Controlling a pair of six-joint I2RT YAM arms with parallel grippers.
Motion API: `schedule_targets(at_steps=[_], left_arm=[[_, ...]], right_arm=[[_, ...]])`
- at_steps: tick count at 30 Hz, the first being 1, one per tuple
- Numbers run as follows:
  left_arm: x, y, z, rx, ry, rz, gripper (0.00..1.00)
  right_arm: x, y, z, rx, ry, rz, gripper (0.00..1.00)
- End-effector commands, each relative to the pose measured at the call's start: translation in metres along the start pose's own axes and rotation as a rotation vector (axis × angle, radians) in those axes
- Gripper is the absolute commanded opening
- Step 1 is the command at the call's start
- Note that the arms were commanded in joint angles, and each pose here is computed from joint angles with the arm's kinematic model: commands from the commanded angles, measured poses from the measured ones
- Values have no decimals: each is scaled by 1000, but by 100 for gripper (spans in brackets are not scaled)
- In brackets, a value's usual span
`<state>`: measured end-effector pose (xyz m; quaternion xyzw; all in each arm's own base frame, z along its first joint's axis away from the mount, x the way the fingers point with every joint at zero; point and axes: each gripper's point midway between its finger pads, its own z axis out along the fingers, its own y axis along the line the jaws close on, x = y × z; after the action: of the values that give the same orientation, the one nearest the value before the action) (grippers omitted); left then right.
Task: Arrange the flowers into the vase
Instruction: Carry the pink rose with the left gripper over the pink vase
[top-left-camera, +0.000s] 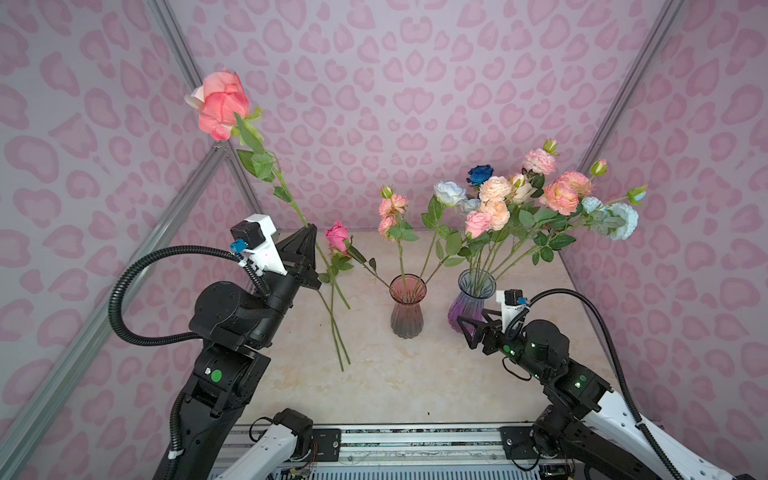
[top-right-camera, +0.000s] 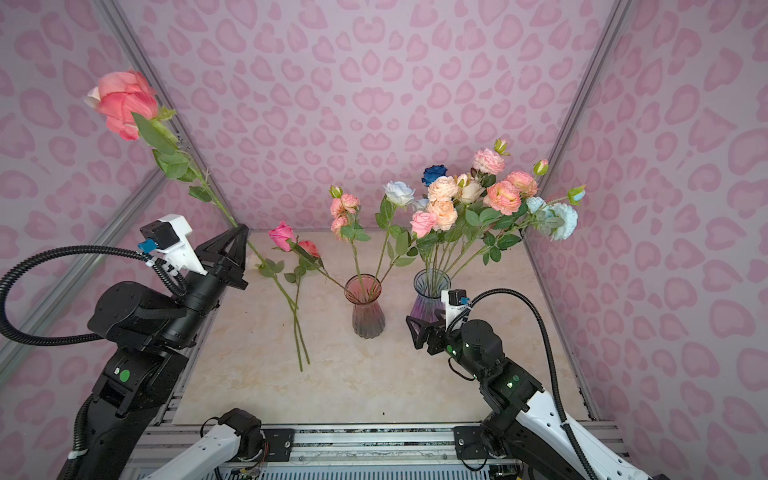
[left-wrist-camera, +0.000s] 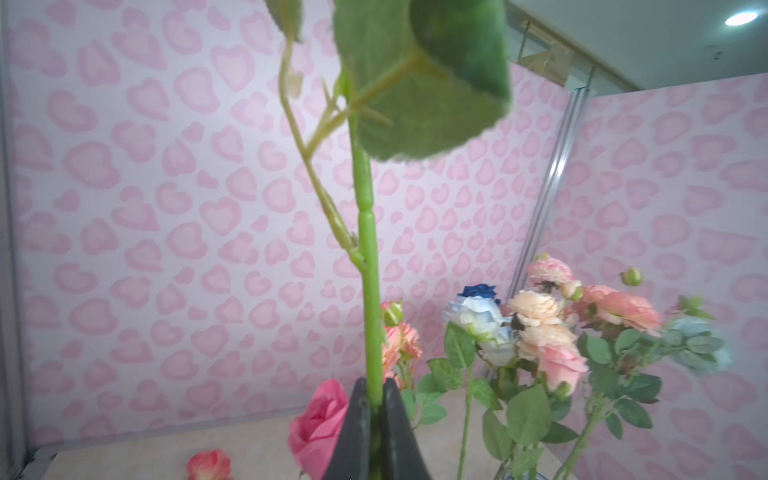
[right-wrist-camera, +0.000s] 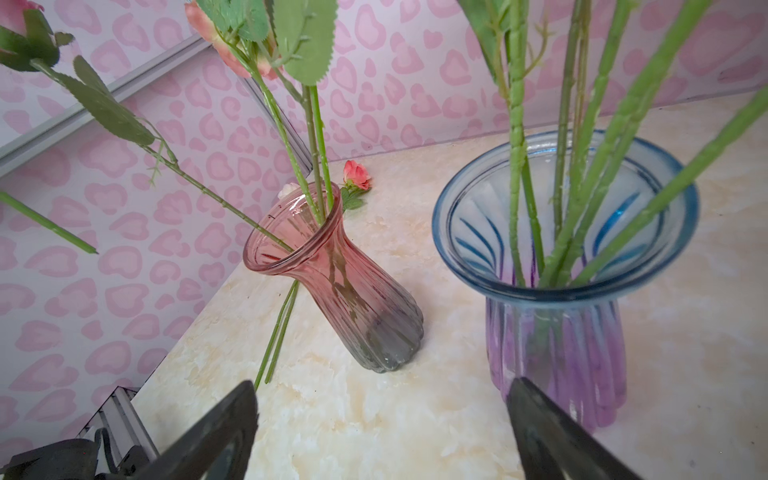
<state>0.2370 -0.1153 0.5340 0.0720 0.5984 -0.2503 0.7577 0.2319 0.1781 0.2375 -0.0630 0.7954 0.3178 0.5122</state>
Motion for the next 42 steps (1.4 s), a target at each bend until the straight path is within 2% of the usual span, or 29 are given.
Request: schedule_targets(at_steps=[1, 10, 15, 24, 33, 42], left_arm=[[-13, -31, 2, 118, -30, 60, 3], [-2, -113, 33, 332, 4, 150, 3], [33, -149, 67, 384, 41, 208, 3], [85, -164, 99, 370, 100, 229, 3], [119, -163, 110, 327, 142, 253, 3], [134, -158, 120, 277, 139, 295, 3]], right_arm=[[-8, 0, -3, 17, -19, -16, 94], [-13, -2, -7, 42, -21, -23, 94], [-12, -2, -5, 38, -20, -10, 94], [-5, -5, -7, 35, -14, -2, 94], [1, -10, -6, 43, -16, -18, 94], [5, -14, -6, 52, -15, -34, 94]])
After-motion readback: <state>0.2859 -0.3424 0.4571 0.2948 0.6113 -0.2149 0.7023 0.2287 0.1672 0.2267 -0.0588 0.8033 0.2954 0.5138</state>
